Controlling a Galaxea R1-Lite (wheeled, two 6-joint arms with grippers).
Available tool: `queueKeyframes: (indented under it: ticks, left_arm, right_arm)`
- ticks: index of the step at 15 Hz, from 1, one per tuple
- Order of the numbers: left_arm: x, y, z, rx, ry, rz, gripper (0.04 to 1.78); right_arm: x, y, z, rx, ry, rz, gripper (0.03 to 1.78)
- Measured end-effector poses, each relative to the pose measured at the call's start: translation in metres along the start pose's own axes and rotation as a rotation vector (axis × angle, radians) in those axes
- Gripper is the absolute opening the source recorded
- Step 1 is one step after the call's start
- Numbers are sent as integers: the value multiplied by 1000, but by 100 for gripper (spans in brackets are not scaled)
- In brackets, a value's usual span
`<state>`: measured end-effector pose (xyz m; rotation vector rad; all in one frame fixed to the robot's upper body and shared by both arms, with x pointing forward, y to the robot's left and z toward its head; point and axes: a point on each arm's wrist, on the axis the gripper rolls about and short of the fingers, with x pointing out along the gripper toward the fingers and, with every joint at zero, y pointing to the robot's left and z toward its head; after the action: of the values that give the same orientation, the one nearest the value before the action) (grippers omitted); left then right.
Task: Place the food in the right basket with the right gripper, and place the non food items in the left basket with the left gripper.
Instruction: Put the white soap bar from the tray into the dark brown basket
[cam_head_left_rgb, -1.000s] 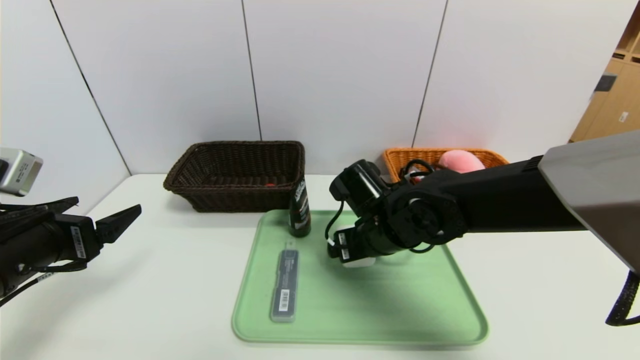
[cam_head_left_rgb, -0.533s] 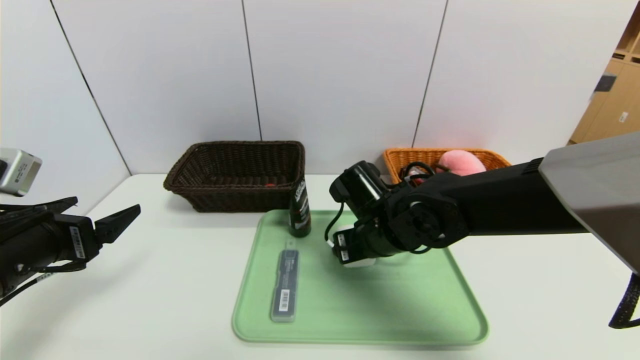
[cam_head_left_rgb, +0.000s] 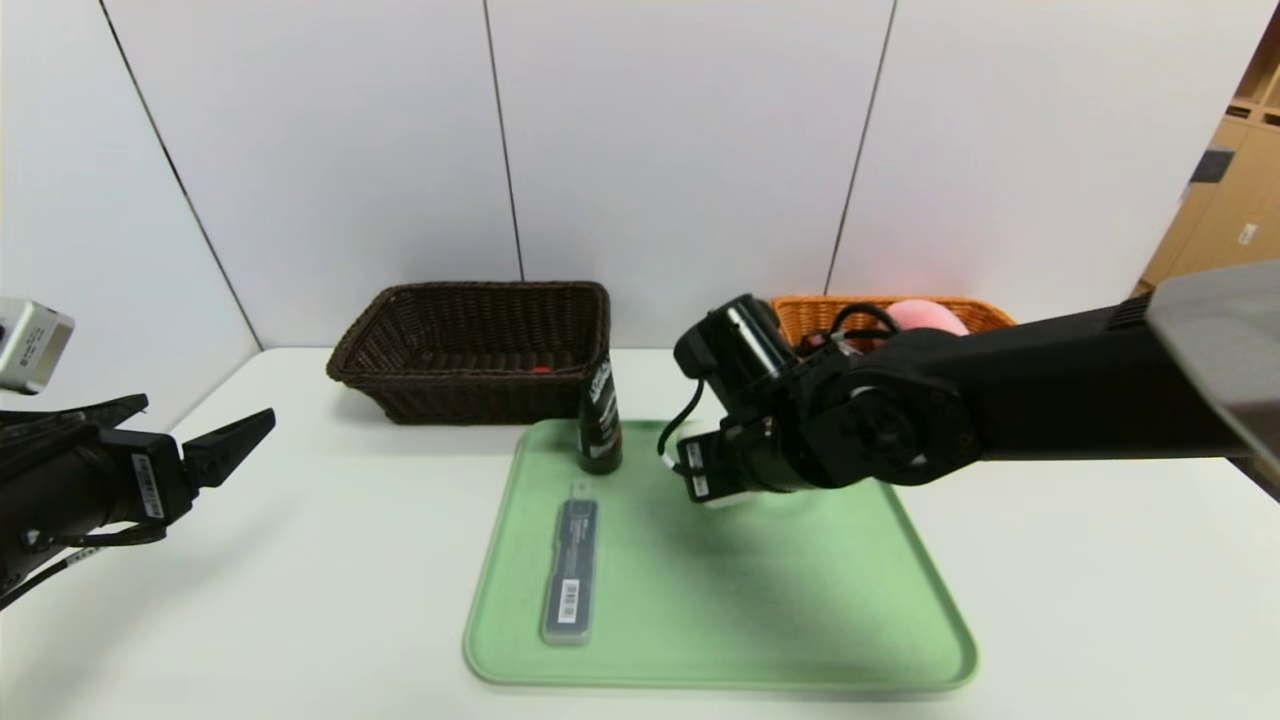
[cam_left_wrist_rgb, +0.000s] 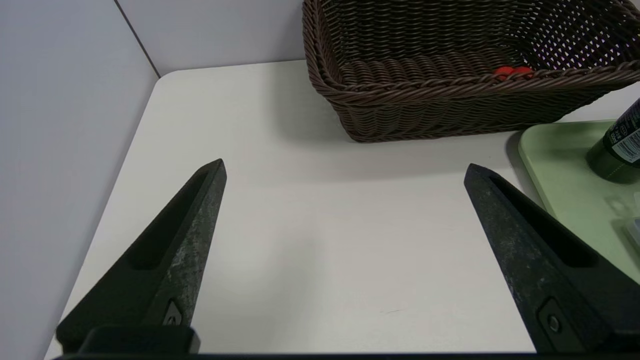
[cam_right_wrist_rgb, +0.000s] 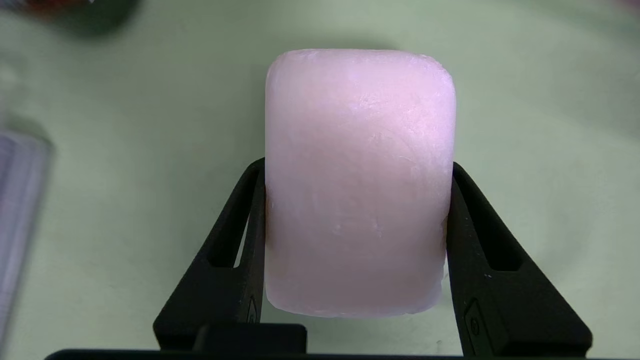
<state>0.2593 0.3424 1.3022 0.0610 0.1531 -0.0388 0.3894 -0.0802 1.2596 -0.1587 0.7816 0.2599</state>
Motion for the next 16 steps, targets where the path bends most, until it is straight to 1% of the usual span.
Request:
queueKeyframes:
  ticks: [2,3,5,7,8,10,12,15,16]
  left_arm:
    - [0,0,0,4,0,-2,169]
    - [0,0,0,6,1,-2,169]
    - [0,0,-1,6,2,-3,169]
    - [0,0,-2,6,7,-4,169]
    - [-1,0,-3,6,9,-4,169]
    - [-3,0,-4,7,7,-4,169]
    - [-5,-1,-4,7,4,-5,169]
    - [-7,-1,-3,11,-1,-6,169]
    - [-7,-1,-4,10,2,-6,169]
  right_arm:
    - [-26,-3,16,-34,-117,32,98]
    - [-42,-3,25,-52,-196,52,98]
    - [-64,-3,37,-63,-321,89,98]
    - [-76,-2,45,-65,-430,127,98]
    - [-78,0,49,-69,-476,147,98]
    - [-75,5,59,-77,-599,185,98]
    - [-62,15,69,-92,-731,217,98]
    - [-38,30,83,-145,-914,292,98]
    - [-30,35,88,-151,-956,305,98]
